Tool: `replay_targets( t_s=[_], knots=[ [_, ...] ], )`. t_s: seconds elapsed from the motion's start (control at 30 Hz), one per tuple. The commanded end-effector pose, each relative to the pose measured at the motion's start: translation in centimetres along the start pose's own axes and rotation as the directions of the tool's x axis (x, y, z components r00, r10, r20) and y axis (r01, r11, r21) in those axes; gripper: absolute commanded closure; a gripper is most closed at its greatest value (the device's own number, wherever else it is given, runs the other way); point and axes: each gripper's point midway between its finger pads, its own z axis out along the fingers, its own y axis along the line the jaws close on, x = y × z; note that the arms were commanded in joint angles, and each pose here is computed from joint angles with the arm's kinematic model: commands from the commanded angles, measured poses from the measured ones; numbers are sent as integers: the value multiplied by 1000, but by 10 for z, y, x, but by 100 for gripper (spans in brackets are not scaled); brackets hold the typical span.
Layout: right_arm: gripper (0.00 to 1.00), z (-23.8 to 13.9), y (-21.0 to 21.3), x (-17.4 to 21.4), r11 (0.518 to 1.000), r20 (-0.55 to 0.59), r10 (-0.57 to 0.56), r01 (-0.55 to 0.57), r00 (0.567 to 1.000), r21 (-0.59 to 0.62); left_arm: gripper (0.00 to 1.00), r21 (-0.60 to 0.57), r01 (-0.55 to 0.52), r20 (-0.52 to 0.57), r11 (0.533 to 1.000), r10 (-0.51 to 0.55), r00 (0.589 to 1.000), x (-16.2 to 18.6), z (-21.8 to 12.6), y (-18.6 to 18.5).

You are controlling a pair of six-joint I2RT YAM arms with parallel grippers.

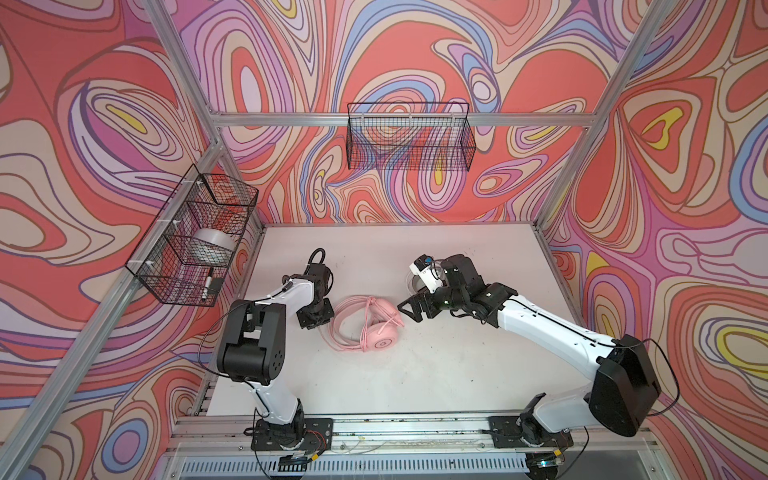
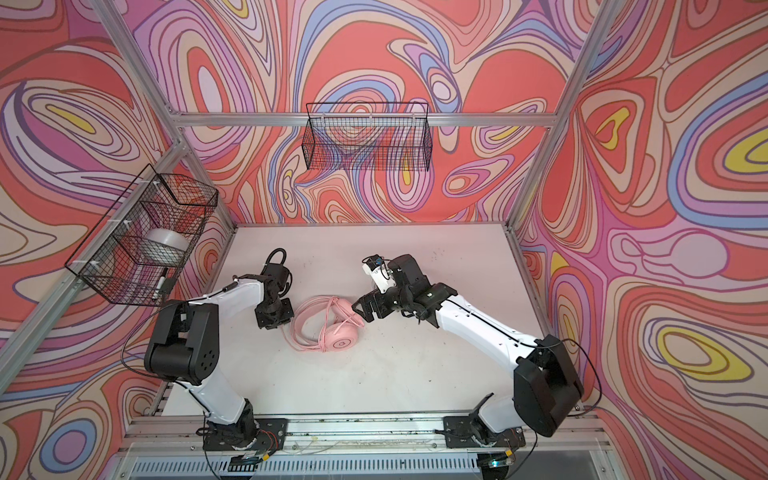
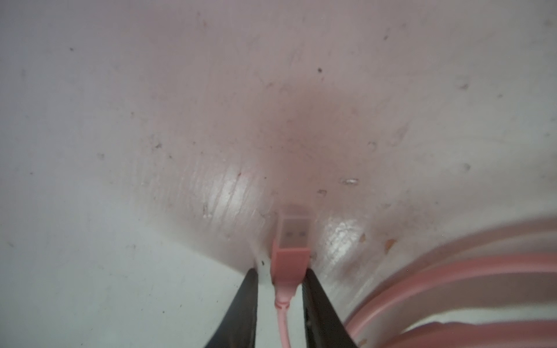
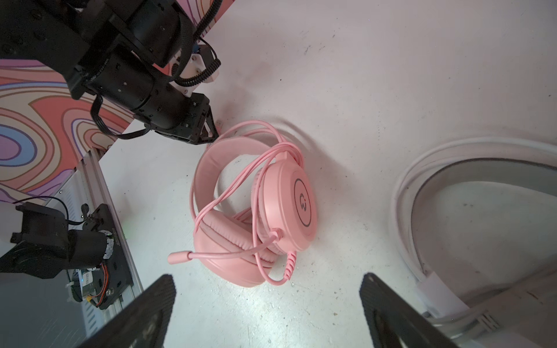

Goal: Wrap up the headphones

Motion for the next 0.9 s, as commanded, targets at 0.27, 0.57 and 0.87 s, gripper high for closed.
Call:
replay_targets(
  t_s=[0.27, 0.57, 0.87],
  knots=[
    [1, 0, 1, -2, 1000, 1, -28, 28, 1000, 5, 95, -6, 9, -6, 1000, -9, 1000, 6, -7, 8],
    [1, -1, 4, -3, 999, 2, -37, 37, 999, 3, 100, 122, -12, 41, 993, 7, 999, 8, -52, -1],
    [2, -1, 4, -4, 999, 5, -47, 47, 999, 10, 100, 237, -71, 88, 969, 52, 995, 20, -100, -16]
  ],
)
